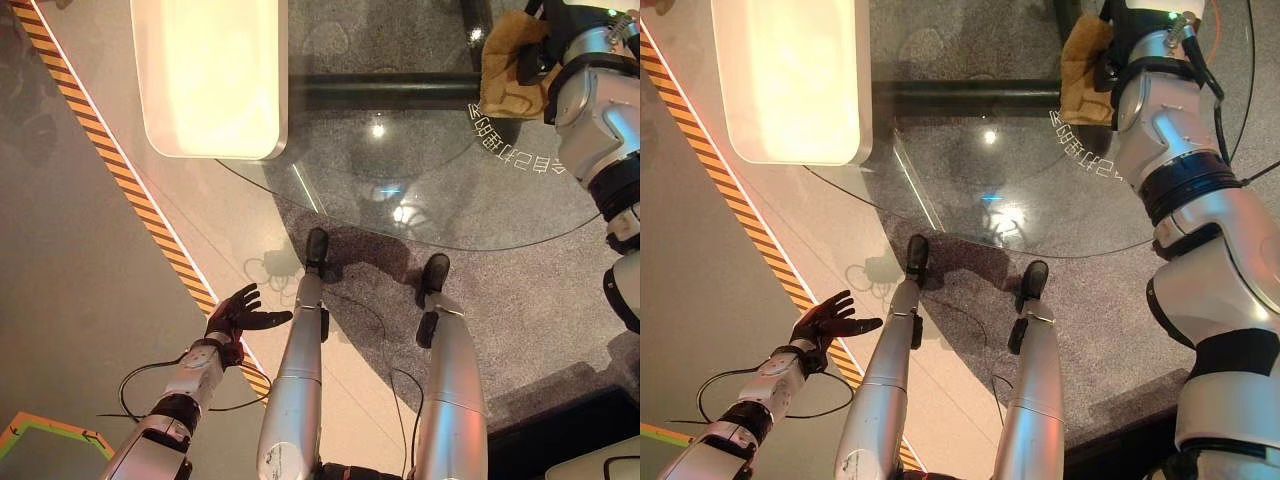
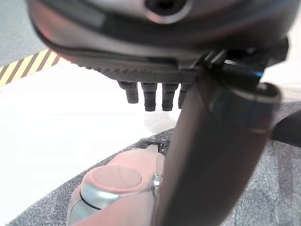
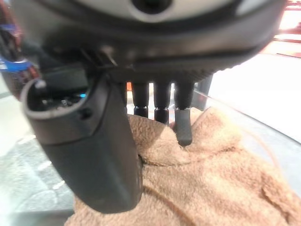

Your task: Wipe the table with a cloth and put it in the basket.

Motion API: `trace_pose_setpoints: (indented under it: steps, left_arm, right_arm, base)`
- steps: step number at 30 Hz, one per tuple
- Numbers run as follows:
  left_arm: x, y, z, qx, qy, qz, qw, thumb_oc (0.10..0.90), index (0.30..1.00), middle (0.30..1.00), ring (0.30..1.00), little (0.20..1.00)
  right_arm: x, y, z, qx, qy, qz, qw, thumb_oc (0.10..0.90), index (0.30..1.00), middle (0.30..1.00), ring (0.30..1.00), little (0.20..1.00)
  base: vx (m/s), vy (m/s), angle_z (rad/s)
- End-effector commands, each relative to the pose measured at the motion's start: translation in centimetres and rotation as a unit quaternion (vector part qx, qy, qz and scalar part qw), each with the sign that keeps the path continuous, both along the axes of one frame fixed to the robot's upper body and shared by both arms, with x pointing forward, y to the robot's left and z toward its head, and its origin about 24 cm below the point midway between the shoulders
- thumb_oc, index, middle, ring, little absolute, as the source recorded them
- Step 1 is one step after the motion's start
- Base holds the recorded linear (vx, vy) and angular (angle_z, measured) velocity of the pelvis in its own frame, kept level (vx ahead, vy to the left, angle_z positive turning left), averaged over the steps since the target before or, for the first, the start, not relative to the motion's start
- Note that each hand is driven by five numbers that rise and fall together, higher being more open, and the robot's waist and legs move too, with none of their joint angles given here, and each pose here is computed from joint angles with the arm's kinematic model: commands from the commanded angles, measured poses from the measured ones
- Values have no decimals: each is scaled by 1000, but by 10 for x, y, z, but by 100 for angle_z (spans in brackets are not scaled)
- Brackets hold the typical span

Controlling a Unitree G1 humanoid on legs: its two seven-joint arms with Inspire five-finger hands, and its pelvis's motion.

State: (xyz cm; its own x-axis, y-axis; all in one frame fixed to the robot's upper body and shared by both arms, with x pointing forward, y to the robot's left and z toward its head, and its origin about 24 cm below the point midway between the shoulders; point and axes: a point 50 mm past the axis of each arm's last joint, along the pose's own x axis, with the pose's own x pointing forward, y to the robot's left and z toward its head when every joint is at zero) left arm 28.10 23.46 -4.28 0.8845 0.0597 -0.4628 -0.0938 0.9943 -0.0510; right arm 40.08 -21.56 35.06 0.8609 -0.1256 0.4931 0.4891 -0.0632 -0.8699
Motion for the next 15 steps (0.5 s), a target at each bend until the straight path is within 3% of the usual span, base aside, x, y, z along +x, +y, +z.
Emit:
trace_pose_setpoints:
  steps: [1, 15]
  left_arm:
    - [-13, 14, -7, 34, 16, 11, 999, 800, 900, 900, 900, 900]
    - [-14, 12, -8, 33, 12, 10, 999, 800, 900, 900, 900, 900]
  right_arm:
    - [-15, 112, 28, -58, -66, 194, 977, 100, 300, 300, 300, 200]
    - [-20, 145, 17, -78, -49, 234, 968, 100, 300, 300, 300, 200]
  base:
    - [0, 0, 0]
    - [0, 1, 0]
